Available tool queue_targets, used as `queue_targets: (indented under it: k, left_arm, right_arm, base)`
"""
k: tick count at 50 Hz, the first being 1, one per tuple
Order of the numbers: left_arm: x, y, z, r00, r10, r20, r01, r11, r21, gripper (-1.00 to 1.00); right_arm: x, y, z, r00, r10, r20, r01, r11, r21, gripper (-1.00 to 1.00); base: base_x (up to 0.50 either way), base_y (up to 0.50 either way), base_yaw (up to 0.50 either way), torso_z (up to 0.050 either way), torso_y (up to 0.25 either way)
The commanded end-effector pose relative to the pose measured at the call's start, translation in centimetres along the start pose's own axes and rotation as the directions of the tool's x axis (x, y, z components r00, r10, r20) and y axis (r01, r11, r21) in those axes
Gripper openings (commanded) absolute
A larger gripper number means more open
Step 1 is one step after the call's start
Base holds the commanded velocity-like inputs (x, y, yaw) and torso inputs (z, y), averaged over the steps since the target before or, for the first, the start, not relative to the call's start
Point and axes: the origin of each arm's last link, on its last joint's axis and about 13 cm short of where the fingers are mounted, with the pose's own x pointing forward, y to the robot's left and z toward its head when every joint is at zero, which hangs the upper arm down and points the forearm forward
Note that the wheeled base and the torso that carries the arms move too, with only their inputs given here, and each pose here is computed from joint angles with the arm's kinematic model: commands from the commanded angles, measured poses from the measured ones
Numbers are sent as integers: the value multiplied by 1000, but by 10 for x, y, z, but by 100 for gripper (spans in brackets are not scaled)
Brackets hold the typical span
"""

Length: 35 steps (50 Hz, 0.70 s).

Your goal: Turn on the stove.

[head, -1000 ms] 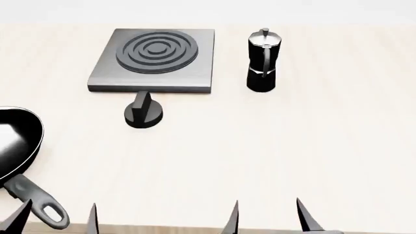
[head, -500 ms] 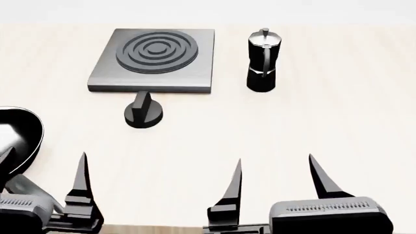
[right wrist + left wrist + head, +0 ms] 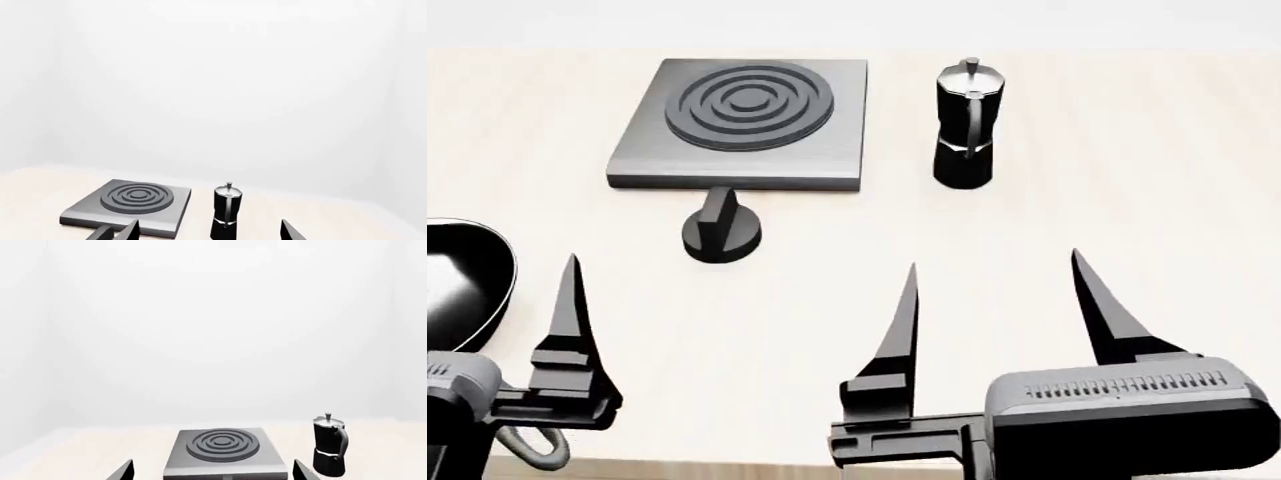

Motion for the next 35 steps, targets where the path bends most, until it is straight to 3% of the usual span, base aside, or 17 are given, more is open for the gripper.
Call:
queue_targets:
  k: [1,13,35]
  left_arm:
    - [3,0,6,1000,7,18,-7,1000,-6,100]
    - [2,0,5,1000,1,14,-1,1000,-8,100]
    - [1,-1,6,1000,1,15,-1,1000,-14,100]
  right_arm:
    - [4,0,7,999,-9,32,9,1000,8,100]
    - [4,3,2,1000,10,17,-10,1000,-24,100]
    - [4,4,4,999,21,28,-21,1000,-7,100]
  base:
    - [0,0,0,0,0]
    - [0,0,0,0,0]
    - [0,161,0,0,0]
